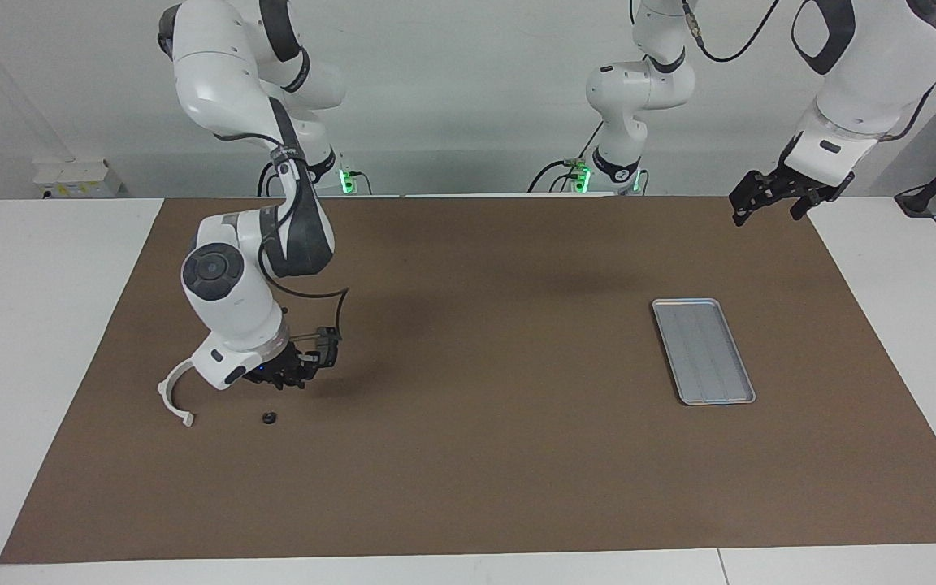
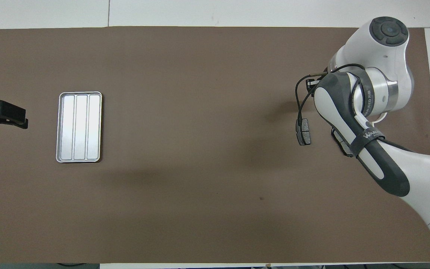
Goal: Place bearing gear from tray to pile
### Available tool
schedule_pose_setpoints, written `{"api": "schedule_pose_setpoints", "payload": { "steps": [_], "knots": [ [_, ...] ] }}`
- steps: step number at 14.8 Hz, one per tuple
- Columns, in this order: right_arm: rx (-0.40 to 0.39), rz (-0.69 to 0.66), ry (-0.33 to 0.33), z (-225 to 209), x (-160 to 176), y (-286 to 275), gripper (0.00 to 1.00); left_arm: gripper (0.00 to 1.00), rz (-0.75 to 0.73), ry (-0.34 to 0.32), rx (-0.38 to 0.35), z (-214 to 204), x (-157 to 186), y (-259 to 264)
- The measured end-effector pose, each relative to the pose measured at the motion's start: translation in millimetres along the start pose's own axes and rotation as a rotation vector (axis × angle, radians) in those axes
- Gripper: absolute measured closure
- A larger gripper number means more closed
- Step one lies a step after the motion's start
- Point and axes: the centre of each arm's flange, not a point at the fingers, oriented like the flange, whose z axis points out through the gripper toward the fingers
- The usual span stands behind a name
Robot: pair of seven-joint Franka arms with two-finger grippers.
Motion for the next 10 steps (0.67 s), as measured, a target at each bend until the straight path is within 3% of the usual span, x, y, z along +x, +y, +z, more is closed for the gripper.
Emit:
{"api": "schedule_pose_setpoints", "payload": {
  "steps": [6, 10],
  "knots": [
    [0.02, -0.007, 0.044, 56.5, 6.2, -4.9, 0.66, 0.0, 0.014, -0.028, 0.003, 6.4, -6.1, 7.2],
    [0.016, -0.012, 0.056, 55.6, 7.3, -5.3, 0.66, 0.0, 0.026, -0.032, -0.008, 4.5, -10.0, 14.1]
  ]
}}
